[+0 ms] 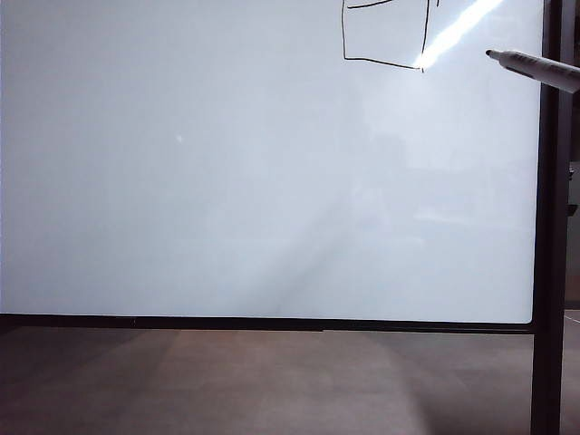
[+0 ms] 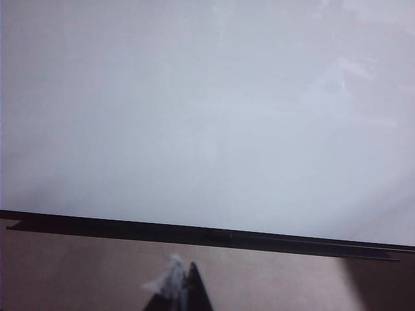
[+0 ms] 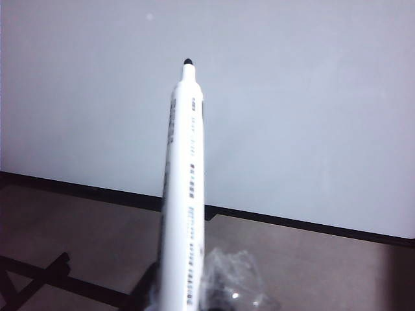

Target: Reach to the right to find the marker pen, pick it up, and write the number 8 on the whiteboard.

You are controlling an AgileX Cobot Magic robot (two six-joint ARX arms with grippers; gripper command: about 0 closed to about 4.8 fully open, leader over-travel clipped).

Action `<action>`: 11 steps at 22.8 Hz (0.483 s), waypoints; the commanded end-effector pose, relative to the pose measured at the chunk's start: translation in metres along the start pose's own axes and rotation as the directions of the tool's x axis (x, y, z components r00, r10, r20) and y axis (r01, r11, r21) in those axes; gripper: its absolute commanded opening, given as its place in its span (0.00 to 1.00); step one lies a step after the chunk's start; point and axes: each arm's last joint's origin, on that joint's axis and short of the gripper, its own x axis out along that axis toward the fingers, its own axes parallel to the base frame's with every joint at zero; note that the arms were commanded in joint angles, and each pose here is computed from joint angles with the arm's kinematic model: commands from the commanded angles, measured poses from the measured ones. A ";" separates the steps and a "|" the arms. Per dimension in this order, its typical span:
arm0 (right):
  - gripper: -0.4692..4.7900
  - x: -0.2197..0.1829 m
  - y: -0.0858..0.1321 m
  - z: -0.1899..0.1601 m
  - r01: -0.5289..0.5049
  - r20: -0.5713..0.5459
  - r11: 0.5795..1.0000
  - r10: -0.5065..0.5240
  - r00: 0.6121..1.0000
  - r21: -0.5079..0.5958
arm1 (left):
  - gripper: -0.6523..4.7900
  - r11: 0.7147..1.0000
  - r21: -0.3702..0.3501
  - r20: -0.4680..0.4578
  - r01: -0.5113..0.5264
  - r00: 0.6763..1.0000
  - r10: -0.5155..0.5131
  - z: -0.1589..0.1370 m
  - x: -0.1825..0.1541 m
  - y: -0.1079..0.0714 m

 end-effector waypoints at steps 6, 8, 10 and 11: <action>0.15 0.000 0.000 0.003 0.000 0.029 1.000 0.000 1.000 -0.007 | 0.11 1.000 -0.002 0.009 0.005 1.000 -0.005 0.001 0.000 0.000; 0.15 0.000 0.000 0.003 0.008 0.030 1.000 -0.007 1.000 -0.030 | 0.11 1.000 -0.002 0.009 0.005 1.000 -0.005 0.001 0.000 0.000; 0.15 0.000 0.000 0.003 0.016 0.031 0.998 -0.014 0.999 -0.067 | 0.11 1.000 -0.002 0.009 0.005 1.000 -0.005 0.001 0.000 0.000; 0.15 0.000 0.000 0.003 0.026 0.032 0.995 -0.023 0.999 -0.092 | 0.11 1.000 -0.002 0.009 0.005 1.000 -0.005 0.001 0.000 0.000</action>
